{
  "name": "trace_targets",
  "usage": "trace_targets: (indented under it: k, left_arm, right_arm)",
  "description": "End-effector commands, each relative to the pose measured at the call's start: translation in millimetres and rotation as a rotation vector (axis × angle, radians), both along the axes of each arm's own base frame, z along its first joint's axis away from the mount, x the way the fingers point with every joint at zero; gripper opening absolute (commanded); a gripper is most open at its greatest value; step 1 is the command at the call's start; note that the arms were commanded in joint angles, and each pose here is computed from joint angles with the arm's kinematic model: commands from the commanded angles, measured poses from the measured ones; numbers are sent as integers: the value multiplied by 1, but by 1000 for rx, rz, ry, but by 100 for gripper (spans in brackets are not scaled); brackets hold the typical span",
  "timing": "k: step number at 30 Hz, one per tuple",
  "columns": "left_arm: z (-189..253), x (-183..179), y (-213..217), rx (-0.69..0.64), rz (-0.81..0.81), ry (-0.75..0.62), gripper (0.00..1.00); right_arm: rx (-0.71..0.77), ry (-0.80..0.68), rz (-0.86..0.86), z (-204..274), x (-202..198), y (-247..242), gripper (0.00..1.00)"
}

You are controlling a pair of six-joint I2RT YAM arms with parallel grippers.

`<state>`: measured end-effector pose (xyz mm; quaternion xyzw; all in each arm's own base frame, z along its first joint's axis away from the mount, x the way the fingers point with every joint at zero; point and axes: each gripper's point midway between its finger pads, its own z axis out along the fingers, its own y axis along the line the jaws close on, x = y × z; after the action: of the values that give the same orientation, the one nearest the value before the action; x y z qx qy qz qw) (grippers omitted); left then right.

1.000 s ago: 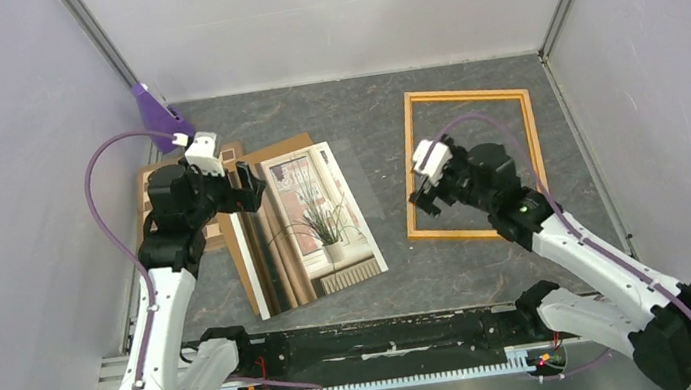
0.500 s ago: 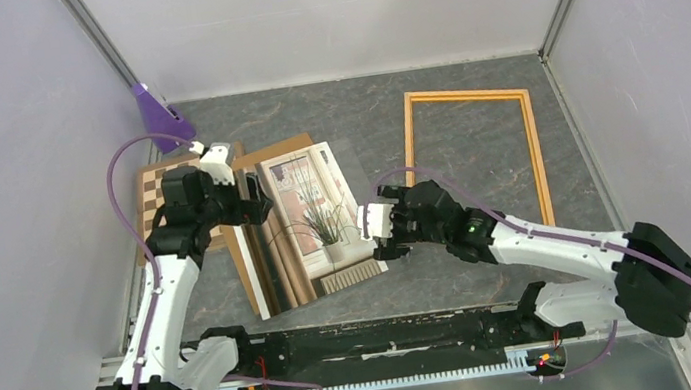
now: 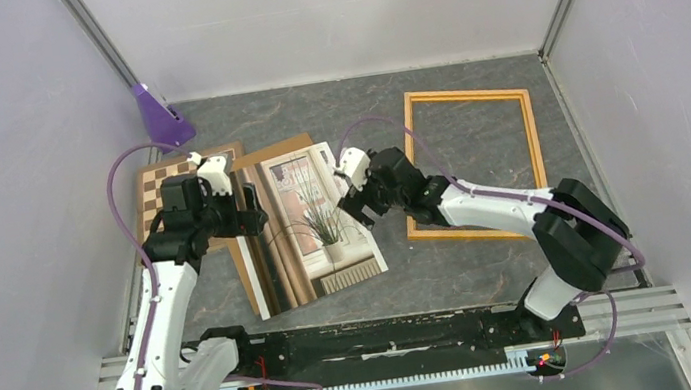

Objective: Put the photo into the frame
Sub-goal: Adjust the photo frame item at the center of the board.

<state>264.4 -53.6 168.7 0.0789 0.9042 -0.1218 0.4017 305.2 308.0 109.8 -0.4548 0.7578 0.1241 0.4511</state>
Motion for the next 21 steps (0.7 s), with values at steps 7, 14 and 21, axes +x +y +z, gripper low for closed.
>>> trace_targets:
  k: [7, 14, 21]
  left_arm:
    - [6, 2, 3, -3, 1, -25, 100]
    - [3, 2, 0, -29, -7, -10, 100]
    - [6, 2, 3, -17, 6, -10, 100]
  right_arm:
    - [154, 295, -163, -34, 28, -3, 98]
    - [185, 409, -191, -57, 33, -5, 98]
    - [192, 488, -199, -76, 30, -4, 96]
